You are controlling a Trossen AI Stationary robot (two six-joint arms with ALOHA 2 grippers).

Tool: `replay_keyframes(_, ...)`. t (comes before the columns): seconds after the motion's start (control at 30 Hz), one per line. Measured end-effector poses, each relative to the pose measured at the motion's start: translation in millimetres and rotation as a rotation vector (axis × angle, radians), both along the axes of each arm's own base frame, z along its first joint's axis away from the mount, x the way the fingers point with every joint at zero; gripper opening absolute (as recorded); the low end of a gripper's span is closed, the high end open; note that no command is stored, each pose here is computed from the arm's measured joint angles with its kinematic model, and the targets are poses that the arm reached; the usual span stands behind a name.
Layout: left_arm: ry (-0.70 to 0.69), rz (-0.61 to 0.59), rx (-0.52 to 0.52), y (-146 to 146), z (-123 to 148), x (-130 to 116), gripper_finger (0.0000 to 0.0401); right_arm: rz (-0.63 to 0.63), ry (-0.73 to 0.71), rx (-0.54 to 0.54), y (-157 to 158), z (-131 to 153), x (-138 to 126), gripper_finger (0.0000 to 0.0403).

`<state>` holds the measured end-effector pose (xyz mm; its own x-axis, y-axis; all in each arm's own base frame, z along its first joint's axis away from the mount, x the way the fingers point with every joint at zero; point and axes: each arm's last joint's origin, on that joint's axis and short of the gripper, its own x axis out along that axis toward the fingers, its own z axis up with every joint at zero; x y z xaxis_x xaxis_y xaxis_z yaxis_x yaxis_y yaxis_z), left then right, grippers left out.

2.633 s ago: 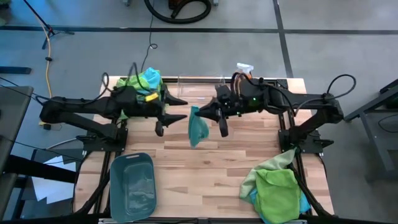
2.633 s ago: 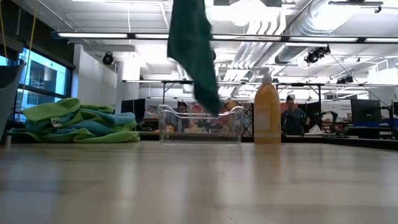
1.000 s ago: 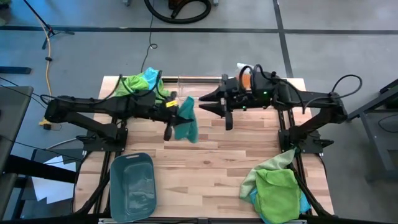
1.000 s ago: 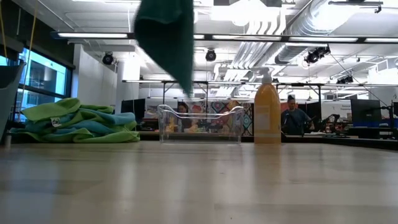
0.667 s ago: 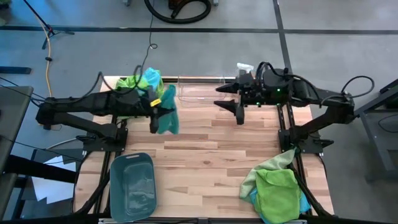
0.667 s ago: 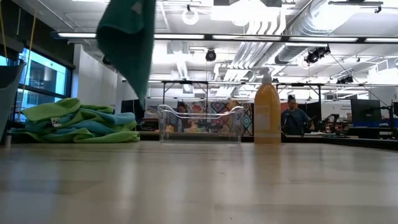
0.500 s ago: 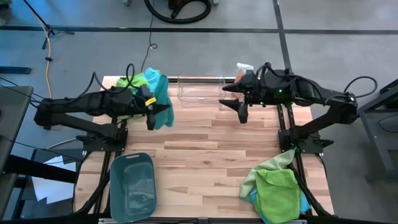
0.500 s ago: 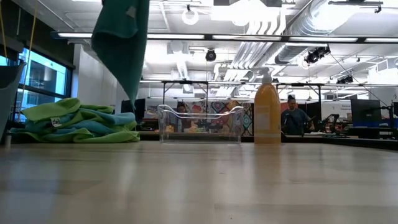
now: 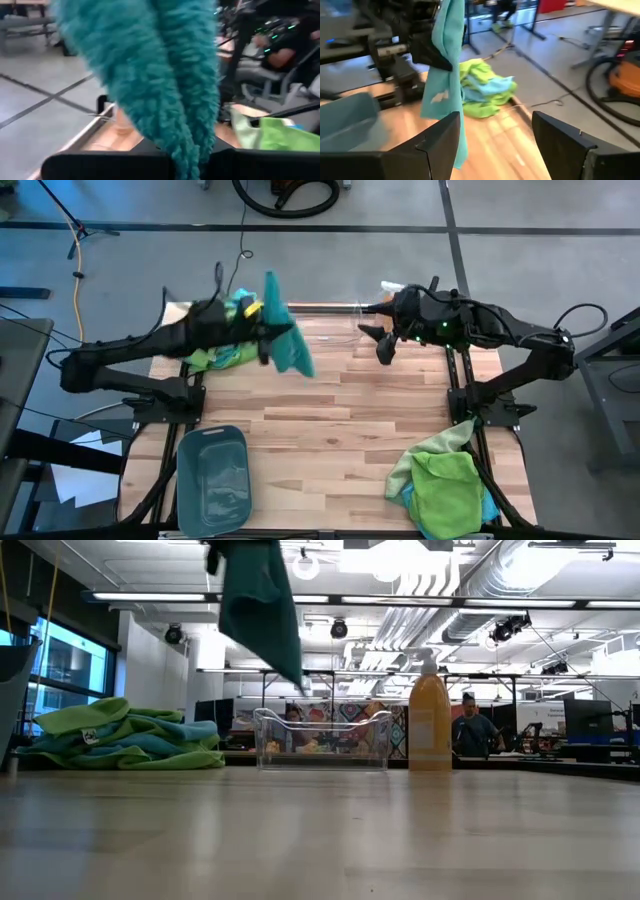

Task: Sort microfiber towel by color & place in baskets
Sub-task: Put the blue microfiber towel into the transparent bin

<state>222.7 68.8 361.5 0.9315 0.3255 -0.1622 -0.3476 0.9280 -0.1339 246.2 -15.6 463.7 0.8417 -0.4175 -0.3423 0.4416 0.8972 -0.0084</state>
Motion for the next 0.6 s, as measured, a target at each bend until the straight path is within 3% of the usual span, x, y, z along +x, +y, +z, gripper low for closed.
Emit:
replay_keyframes(0.1,0.061,0.045,0.032,32.0,-1.6,21.6,0.0,-0.027,0.008,-0.017,-7.6,0.0,-0.6,0.0245)
replay_keyframes(0.33,0.022,0.152,0.063,93.9,4.4,73.0,0.0,-0.073,0.04,-0.072,-24.4,0.0,-2.8,0.0245)
replay_keyframes(0.5,0.065,0.266,0.053,120.3,-10.1,103.5,0.0,-0.125,0.066,-0.11,-40.9,0.0,-6.1,0.0245)
replay_keyframes(0.6,0.096,0.294,-0.012,127.7,-30.1,117.2,0.0,-0.157,0.082,-0.129,-50.9,0.0,-8.6,0.0245)
